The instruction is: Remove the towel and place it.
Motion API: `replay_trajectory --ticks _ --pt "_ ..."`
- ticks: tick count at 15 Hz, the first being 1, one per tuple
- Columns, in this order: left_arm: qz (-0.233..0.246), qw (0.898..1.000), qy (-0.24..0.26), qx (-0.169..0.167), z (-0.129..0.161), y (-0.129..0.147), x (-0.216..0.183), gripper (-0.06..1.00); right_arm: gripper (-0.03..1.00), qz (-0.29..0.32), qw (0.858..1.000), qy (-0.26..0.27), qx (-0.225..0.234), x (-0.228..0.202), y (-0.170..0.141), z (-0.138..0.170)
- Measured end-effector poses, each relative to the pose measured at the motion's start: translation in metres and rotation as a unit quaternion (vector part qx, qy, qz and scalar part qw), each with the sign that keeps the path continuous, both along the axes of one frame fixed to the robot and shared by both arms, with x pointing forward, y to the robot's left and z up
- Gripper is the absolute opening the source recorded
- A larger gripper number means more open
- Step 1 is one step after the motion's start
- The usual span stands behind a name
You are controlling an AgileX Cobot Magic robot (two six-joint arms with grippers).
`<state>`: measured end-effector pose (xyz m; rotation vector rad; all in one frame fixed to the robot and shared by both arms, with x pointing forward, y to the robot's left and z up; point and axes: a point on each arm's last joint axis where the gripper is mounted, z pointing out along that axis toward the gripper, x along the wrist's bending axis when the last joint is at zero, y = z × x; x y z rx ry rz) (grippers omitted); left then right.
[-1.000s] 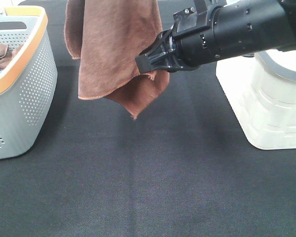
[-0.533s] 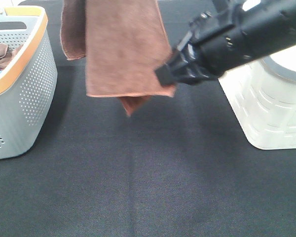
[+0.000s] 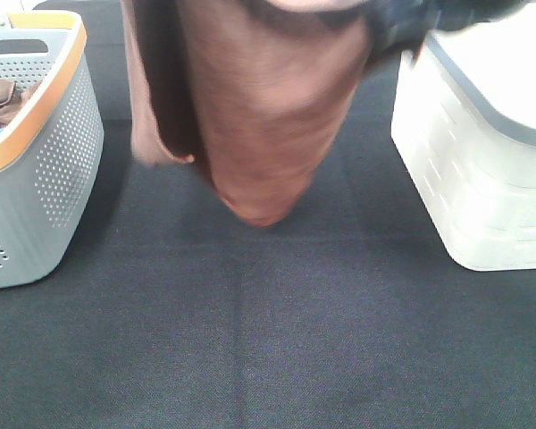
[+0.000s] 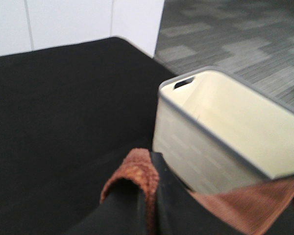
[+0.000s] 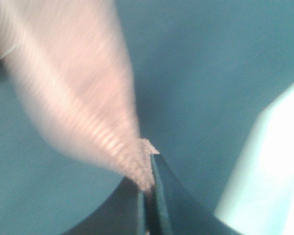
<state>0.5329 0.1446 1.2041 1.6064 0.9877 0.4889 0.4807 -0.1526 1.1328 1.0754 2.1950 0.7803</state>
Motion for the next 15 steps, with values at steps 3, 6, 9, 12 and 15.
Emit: replay_trajectory --ticks 3,6,9,12,15 --pt "0.025 0.998 0.029 0.057 -0.022 0.0 0.016 0.0 0.0 -0.02 0.999 -0.038 -0.016 0.018 0.004 0.013" --pt "0.055 0.993 0.028 0.1 -0.058 -0.003 0.051 0.0 0.0 -0.034 0.997 -0.053 -0.049 0.057 0.024 0.006" --pt "0.088 0.992 -0.002 0.091 -0.069 0.005 0.075 0.0 0.0 -0.05 0.992 -0.091 -0.075 0.085 0.035 0.011" --pt "0.153 0.983 -0.084 0.055 -0.084 0.023 0.113 0.0 0.0 -0.094 0.982 -0.145 -0.079 0.139 0.036 0.02" --pt "0.182 0.966 -0.18 0.026 -0.1 0.02 0.136 0.0 0.0 -0.106 0.977 -0.18 -0.051 0.178 0.025 0.018"
